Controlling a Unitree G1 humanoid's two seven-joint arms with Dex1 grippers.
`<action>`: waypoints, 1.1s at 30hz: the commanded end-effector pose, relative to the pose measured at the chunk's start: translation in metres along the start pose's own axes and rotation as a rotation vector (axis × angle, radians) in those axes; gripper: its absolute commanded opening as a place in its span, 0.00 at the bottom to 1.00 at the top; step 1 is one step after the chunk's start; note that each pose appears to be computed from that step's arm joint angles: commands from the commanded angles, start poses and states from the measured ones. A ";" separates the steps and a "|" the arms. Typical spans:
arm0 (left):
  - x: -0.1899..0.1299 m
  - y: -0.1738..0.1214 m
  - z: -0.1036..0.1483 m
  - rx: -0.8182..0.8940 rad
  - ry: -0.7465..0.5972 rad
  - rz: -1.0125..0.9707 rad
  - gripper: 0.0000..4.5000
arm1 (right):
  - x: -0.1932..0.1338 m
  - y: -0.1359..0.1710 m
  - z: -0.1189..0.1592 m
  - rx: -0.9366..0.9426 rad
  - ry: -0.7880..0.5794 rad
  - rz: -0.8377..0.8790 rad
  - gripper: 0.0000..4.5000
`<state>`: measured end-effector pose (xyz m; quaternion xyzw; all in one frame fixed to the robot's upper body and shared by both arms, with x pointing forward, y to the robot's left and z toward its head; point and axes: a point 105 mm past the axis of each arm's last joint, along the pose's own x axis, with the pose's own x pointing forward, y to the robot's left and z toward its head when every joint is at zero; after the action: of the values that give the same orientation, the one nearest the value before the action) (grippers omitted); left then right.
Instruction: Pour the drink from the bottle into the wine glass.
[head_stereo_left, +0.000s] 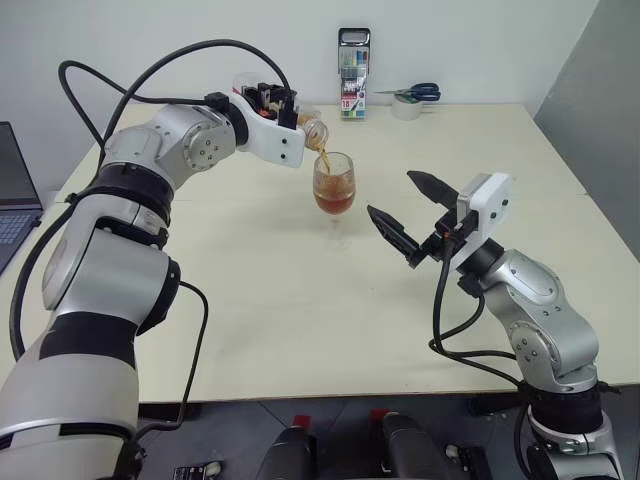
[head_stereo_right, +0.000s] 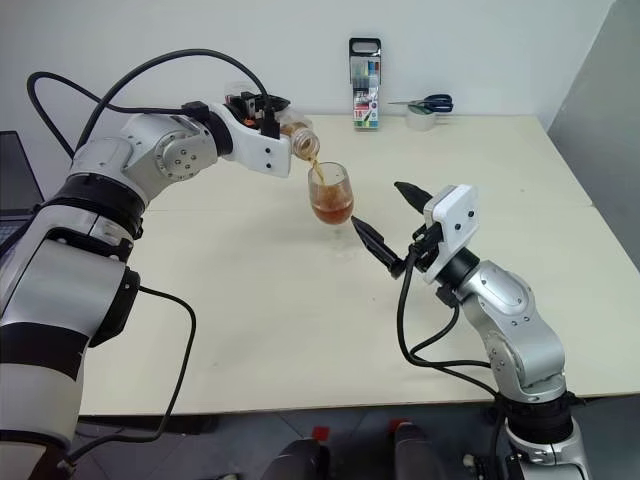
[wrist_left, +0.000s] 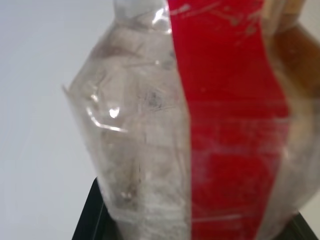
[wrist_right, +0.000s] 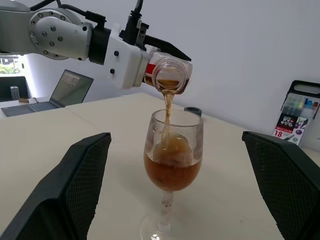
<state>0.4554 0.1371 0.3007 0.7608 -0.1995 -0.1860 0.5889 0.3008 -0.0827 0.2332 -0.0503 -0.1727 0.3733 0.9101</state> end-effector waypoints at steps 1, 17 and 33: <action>-0.003 0.016 -0.003 -0.048 0.006 0.072 0.37 | -0.001 0.000 0.016 -0.041 -0.053 0.003 1.00; 0.000 0.020 0.001 -0.567 -0.052 0.111 0.37 | 0.002 0.002 0.016 -0.026 -0.044 0.018 1.00; -0.062 -0.057 -0.074 -1.543 0.311 0.512 0.37 | -0.023 0.023 -0.002 -0.016 0.077 0.244 1.00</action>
<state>0.4535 0.2249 0.2608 0.1436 -0.0909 -0.0656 0.9833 0.2846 -0.0860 0.2127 -0.0832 -0.1135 0.4516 0.8810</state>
